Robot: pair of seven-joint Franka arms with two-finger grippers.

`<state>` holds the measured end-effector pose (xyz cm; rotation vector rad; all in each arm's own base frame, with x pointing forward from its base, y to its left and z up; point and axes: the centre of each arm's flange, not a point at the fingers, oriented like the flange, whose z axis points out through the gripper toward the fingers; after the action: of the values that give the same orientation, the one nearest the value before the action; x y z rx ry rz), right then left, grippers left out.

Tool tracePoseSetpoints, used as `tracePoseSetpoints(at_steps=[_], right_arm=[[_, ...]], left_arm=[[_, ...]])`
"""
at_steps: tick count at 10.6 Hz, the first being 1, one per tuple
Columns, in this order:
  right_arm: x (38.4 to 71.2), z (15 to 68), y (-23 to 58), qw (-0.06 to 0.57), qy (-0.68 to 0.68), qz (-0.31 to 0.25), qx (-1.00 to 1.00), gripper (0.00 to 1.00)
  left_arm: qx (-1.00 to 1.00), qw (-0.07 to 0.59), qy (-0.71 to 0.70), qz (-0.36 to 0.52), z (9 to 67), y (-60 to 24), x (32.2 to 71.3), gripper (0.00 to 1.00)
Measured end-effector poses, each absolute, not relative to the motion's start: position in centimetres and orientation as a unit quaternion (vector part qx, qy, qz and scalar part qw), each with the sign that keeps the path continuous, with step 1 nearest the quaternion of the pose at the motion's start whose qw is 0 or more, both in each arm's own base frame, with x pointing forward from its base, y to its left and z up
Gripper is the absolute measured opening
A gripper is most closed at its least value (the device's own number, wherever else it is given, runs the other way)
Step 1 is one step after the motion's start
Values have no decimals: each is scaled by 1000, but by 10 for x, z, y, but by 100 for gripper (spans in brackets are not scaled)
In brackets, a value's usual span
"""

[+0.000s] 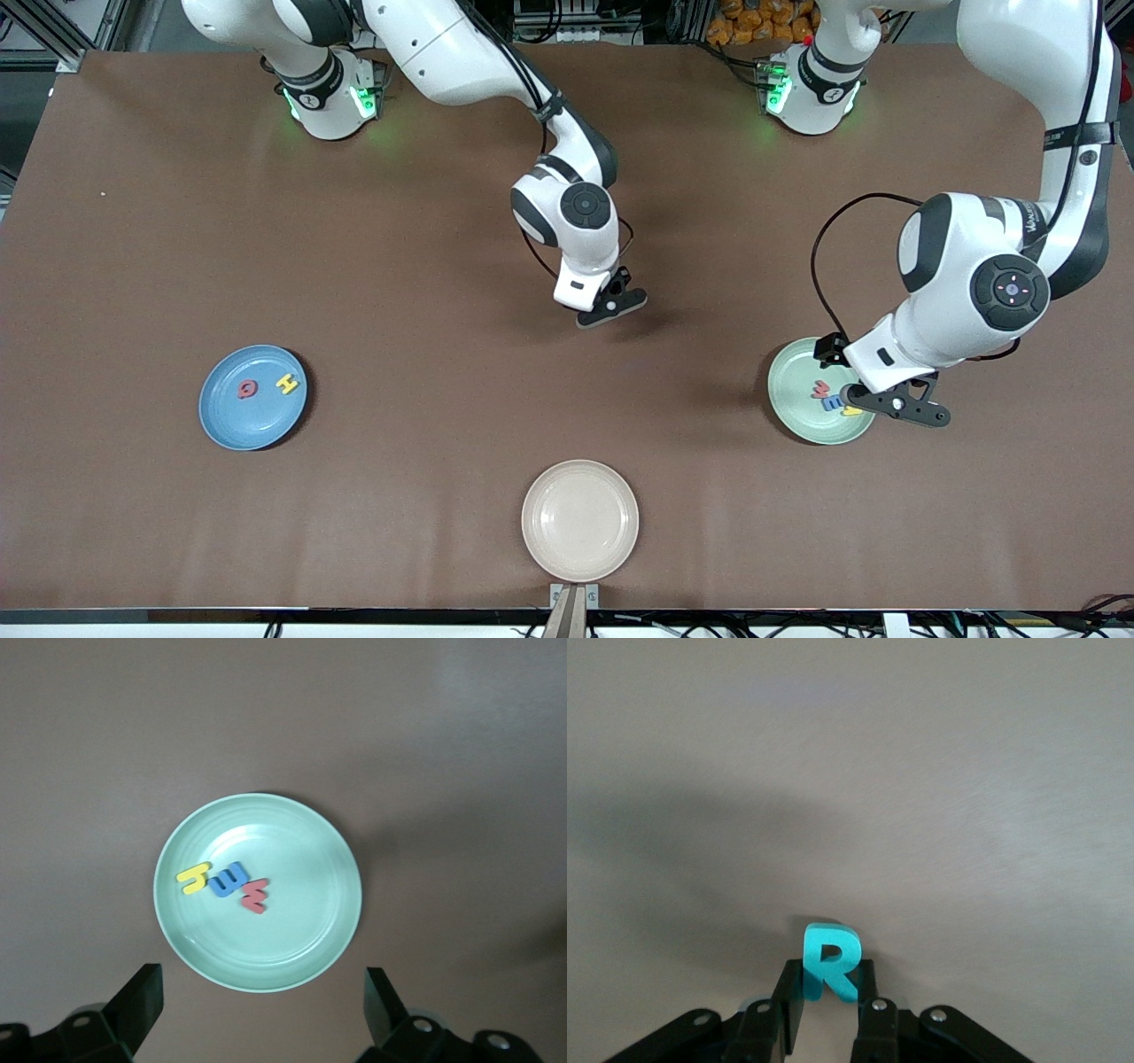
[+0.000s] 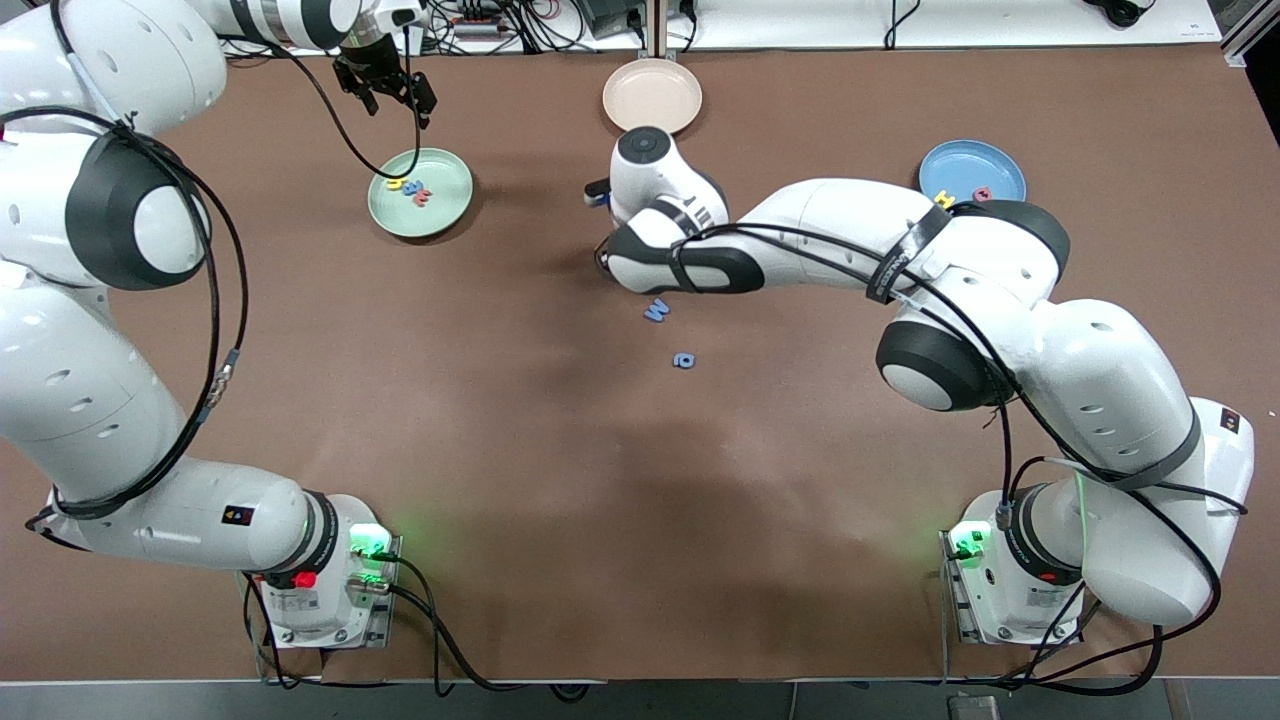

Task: Sort uppercase to blue plate, lowercase to green plate
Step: 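Grasp the teal R letter with the right gripper, then carry the R to the blue plate while the left gripper reaches the a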

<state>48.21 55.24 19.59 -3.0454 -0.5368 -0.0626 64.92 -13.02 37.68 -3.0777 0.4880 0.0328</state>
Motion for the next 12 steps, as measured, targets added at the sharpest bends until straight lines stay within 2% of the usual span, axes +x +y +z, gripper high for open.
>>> tracePoseSetpoints(at_steps=[3,6,9,12], right_arm=[[536,234,494,-13,-117,-2,-993,29],[588,266,421,-44,-15,-1,-999,29],[630,267,337,-78,64,12,-995,29],[674,257,207,-75,38,63,-994,29]], left_arm=[[-988,4,149,26,381,-165,636,100],[-995,-14,84,51,384,-243,604,100],[-997,-22,7,68,382,-321,563,100],[-995,-13,-50,89,357,-404,511,100]])
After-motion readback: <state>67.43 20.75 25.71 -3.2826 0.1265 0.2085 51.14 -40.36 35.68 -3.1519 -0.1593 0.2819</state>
